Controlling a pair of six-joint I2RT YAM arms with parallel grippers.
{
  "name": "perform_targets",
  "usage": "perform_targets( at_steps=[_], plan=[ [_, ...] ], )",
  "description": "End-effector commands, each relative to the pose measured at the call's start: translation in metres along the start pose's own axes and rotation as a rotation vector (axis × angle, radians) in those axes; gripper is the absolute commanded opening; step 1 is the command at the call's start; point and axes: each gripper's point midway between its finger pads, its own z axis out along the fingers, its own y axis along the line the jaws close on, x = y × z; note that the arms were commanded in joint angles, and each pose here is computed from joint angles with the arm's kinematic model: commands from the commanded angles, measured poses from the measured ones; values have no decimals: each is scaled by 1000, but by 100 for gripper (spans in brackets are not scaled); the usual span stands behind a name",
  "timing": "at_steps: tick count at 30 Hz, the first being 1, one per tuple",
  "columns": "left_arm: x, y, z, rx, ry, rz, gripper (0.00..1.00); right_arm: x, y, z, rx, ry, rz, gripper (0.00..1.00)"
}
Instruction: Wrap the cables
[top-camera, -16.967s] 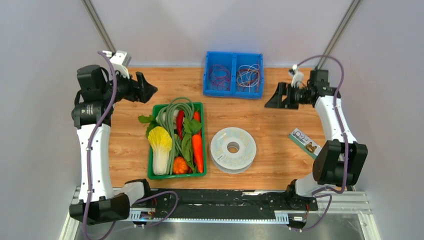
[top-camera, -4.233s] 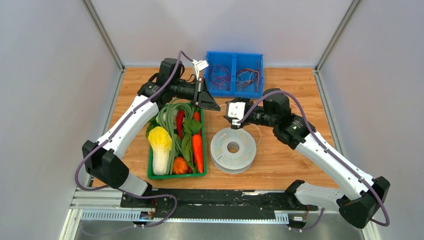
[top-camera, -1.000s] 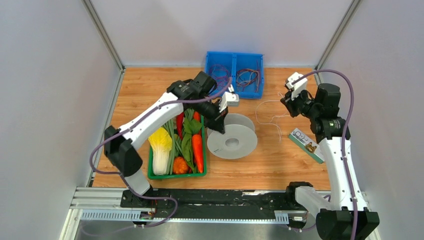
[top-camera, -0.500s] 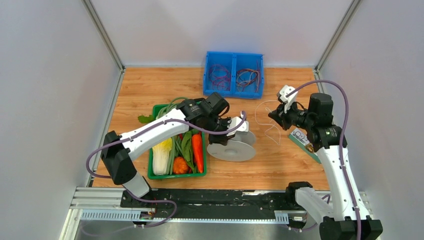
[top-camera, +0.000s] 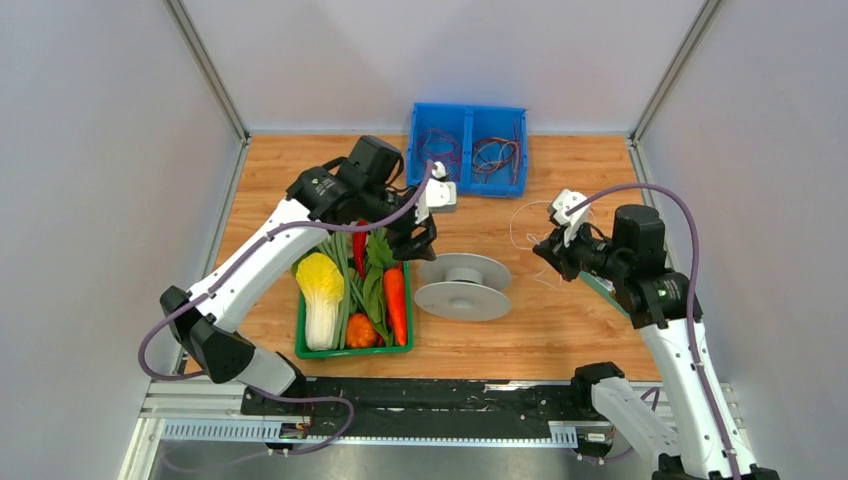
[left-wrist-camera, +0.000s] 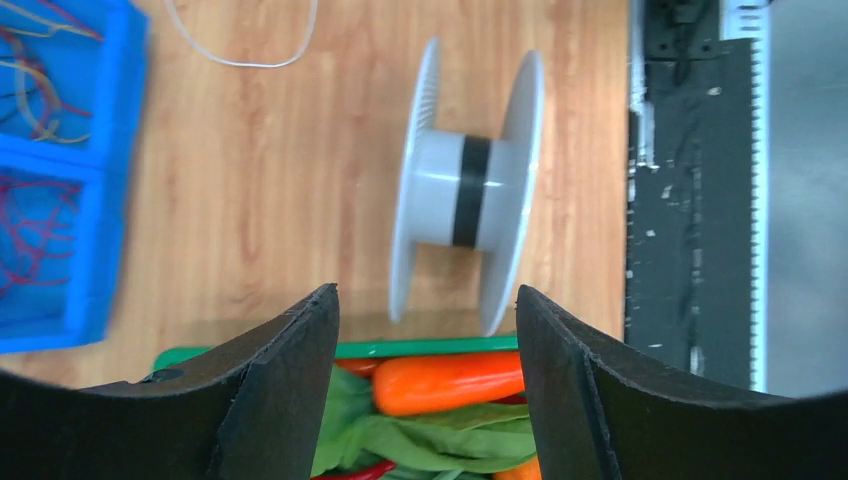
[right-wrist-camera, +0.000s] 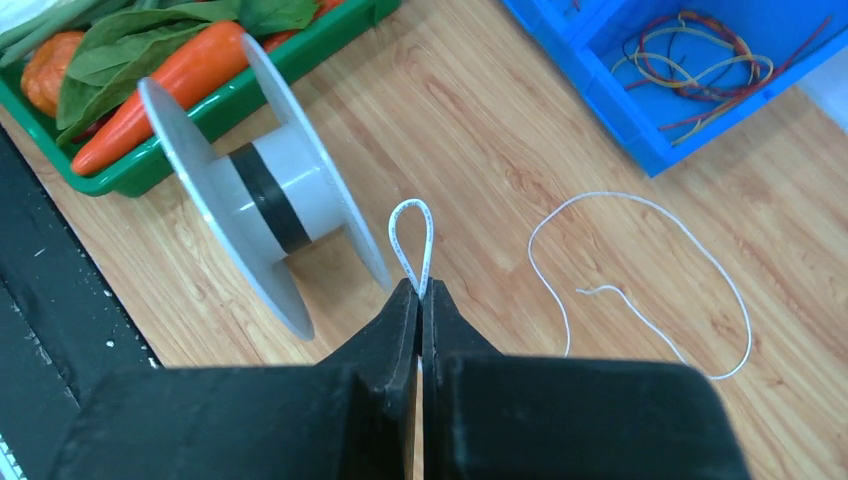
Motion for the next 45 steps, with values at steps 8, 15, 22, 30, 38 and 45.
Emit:
perform_targets(
  at_steps=[8, 15, 22, 30, 38, 45],
  plan=[
    [16, 29, 33, 50, 27, 133, 68, 15, 22, 10, 21, -48, -120, 0],
    [24, 38, 62, 29, -5, 67, 57, 29, 28, 30, -22, -77, -215, 0],
    [24, 41, 74, 19, -29, -42, 24, 30, 35, 54, -60, -97, -280, 0],
    [26, 39, 77, 11, -36, -120, 1, 30, 52, 77, -134, -143, -360, 0],
    [29, 26, 75, 47, -70, -94, 25, 35, 64, 93, -196, -127, -369, 0],
    [27, 17, 80, 89, -141, -36, 57, 43, 64, 101, -191, -81, -357, 0]
  ],
)
